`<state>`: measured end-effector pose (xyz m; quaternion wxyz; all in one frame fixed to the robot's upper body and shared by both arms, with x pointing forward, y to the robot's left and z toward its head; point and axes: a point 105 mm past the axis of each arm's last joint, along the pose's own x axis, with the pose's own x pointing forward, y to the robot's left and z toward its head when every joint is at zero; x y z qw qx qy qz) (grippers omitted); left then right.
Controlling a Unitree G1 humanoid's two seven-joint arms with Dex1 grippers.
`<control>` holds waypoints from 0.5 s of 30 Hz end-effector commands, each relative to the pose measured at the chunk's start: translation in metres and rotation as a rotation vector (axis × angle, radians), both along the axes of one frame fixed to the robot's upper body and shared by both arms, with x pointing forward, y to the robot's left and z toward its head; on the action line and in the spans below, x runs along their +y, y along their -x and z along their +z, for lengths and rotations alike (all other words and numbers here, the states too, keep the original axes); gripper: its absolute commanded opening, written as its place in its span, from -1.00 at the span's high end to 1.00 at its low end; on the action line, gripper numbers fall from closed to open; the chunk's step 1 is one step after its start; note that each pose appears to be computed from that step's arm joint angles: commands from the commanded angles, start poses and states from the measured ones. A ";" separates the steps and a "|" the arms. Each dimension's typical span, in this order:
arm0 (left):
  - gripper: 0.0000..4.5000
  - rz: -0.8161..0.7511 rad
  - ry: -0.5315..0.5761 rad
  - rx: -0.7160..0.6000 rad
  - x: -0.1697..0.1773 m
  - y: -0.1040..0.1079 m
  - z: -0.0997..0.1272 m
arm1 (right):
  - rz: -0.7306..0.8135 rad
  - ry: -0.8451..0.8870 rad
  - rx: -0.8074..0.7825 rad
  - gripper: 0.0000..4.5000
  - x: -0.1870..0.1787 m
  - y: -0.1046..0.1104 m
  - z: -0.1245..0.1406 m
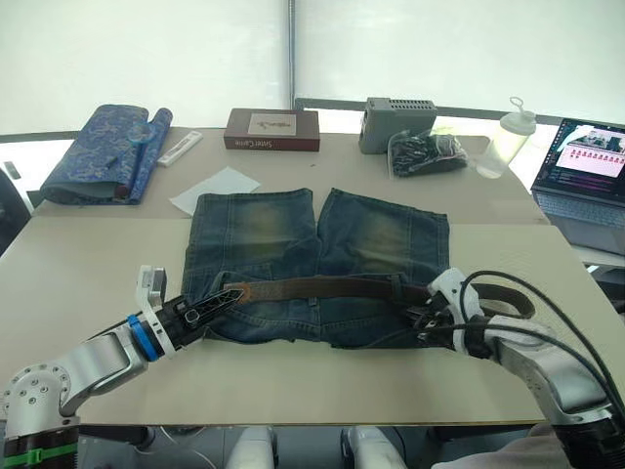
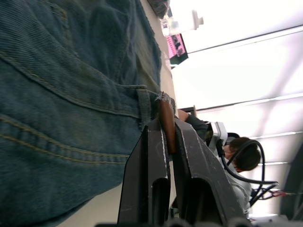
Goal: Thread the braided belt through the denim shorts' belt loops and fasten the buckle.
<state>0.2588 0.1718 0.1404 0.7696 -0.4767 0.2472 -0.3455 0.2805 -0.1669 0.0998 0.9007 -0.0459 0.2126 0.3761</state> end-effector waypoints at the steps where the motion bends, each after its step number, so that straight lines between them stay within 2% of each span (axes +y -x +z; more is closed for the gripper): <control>1: 1.00 -0.070 0.054 -0.057 -0.025 -0.004 0.013 | 0.210 -0.265 0.049 0.15 0.039 0.033 0.034; 4: 1.00 -0.092 0.097 -0.073 -0.039 -0.011 0.018 | 0.270 -0.379 0.108 -0.29 0.062 0.046 0.041; 9: 1.00 -0.146 0.129 -0.087 -0.065 -0.017 0.022 | 0.166 -0.494 0.135 -0.29 0.085 0.030 0.041; 15: 1.00 -0.183 0.123 -0.090 -0.080 -0.019 0.021 | 0.047 -0.686 0.144 -0.29 0.093 0.011 0.057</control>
